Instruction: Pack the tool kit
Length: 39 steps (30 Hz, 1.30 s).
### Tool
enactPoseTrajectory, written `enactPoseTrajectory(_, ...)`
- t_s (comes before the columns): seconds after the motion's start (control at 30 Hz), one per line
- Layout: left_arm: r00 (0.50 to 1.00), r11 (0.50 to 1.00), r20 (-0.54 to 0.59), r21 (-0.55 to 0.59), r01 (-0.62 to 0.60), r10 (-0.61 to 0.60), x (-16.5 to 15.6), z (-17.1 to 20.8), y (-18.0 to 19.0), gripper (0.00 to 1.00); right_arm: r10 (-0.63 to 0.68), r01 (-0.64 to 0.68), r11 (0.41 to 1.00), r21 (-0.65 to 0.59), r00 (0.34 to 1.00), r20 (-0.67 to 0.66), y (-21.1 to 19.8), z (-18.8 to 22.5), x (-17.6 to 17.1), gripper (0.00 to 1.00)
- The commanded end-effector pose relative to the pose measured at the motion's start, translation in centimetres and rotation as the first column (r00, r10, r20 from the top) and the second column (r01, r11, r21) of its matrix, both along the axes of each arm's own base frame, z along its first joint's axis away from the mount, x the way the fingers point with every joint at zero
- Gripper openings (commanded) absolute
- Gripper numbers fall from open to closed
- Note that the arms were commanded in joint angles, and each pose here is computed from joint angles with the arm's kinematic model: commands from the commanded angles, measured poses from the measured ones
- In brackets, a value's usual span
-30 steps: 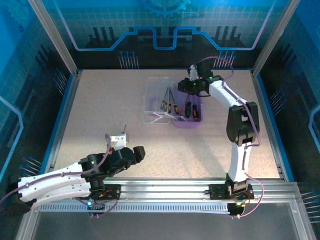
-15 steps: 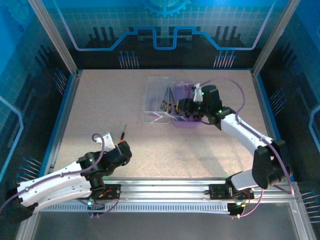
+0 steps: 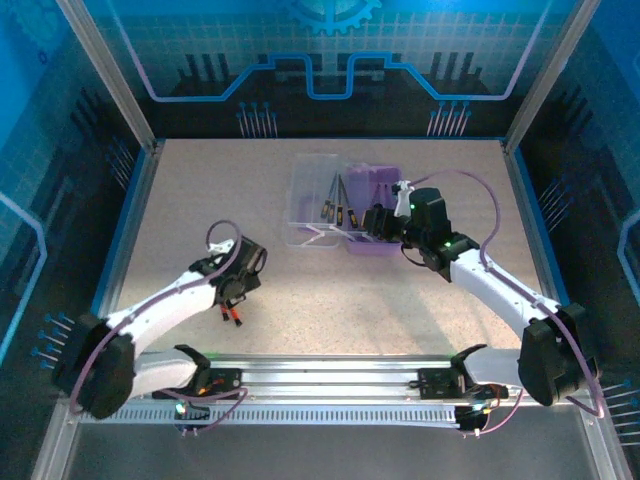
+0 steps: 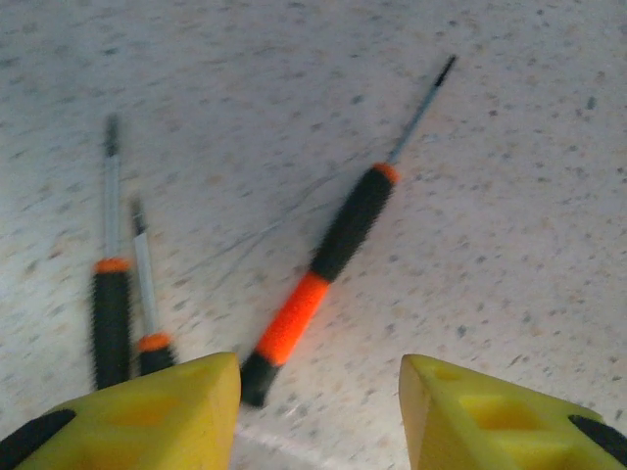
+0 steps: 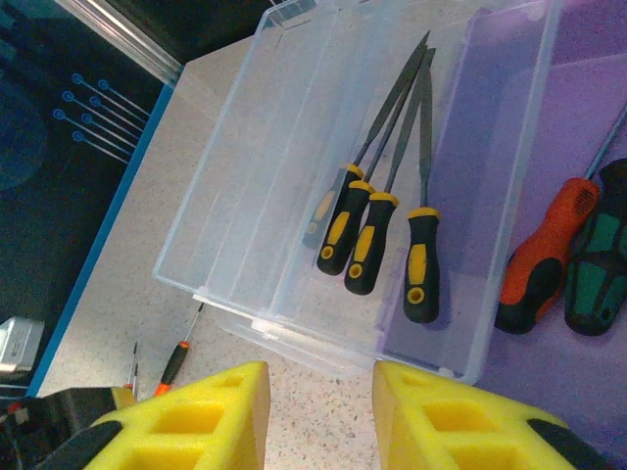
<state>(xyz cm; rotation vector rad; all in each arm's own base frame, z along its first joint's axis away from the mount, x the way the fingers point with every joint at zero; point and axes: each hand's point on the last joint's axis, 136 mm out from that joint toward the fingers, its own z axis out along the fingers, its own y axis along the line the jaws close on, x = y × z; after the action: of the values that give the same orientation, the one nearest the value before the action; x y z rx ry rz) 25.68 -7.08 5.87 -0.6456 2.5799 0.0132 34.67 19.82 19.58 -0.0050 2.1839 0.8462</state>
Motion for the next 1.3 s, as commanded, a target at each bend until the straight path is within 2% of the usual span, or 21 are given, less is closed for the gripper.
enactPoseTrajectory(0.0, 0.994, 0.994, -0.022, 0.006, 0.107, -0.107, 2.3, 0.5, -1.4, 0.46, -0.025, 0.025, 1.000, 0.002, 0.998, 0.058, -0.7, 1.1, 0.0, 0.35)
enactPoseTrajectory(0.17, 0.998, 0.995, -0.048, 0.083, 0.055, -0.051, 3.1, -0.2, 0.1, 0.48, -0.045, 0.045, 0.999, -0.006, 0.996, 0.077, -1.4, 1.6, -0.2, 0.36)
enactPoseTrajectory(0.63, 0.987, 0.999, -0.155, -0.009, 0.032, -0.033, 2.3, -5.0, 0.4, 0.46, -0.037, 0.036, 0.999, 0.008, 0.997, 0.065, -1.2, 1.2, -0.2, 0.39)
enactPoseTrajectory(0.73, 0.986, 0.999, -0.164, -0.014, 0.036, -0.038, 2.2, -5.3, 0.3, 0.41, -0.041, 0.041, 0.999, 0.007, 0.997, 0.066, -1.3, 1.3, -0.1, 0.39)
enactPoseTrajectory(0.97, 0.980, 0.997, -0.182, -0.028, 0.072, -0.076, 2.9, -5.1, -0.5, 0.20, -0.044, 0.044, 0.999, 0.007, 0.997, 0.067, -1.3, 1.3, -0.2, 0.39)
enactPoseTrajectory(1.13, 0.976, 0.994, -0.187, -0.030, 0.106, -0.110, 2.9, -5.2, -1.3, 0.15, -0.050, 0.050, 0.999, 0.003, 0.997, 0.064, -1.5, 1.2, -0.2, 0.39)
enactPoseTrajectory(1.27, 0.972, 0.987, -0.168, -0.032, 0.160, -0.163, 2.7, -4.5, -2.6, 0.03, -0.053, 0.053, 0.999, 0.004, 0.996, 0.065, -1.6, 1.3, -0.1, 0.39)
